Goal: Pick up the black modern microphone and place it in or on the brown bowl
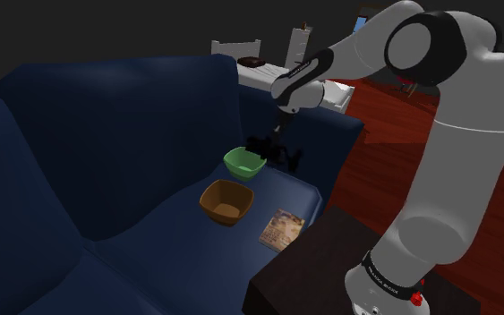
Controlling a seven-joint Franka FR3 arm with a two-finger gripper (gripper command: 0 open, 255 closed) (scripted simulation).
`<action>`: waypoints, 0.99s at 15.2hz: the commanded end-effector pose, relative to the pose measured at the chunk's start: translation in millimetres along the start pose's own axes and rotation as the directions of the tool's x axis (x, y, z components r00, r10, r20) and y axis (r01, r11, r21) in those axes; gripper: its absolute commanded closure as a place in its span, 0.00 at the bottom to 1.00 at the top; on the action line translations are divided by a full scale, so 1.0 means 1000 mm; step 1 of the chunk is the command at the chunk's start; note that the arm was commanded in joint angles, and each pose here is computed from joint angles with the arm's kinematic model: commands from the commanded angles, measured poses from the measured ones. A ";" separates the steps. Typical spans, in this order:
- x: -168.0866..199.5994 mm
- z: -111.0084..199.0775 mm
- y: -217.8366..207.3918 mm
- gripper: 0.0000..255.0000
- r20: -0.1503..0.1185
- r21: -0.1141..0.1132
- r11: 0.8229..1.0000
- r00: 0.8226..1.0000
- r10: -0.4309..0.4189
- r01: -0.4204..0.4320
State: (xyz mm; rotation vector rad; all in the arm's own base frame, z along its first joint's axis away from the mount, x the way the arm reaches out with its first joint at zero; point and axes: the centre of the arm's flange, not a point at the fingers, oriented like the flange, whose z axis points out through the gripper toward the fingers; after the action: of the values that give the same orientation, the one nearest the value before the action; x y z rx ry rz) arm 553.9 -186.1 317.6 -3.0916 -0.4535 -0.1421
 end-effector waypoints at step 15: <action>0.037 -0.014 -0.213 1.00 -0.002 -0.001 1.000 1.000 0.001 -0.001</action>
State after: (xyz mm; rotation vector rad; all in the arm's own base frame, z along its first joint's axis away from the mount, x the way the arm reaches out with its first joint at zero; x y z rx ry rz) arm 529.7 10.2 333.1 -3.0920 -0.4546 -0.1416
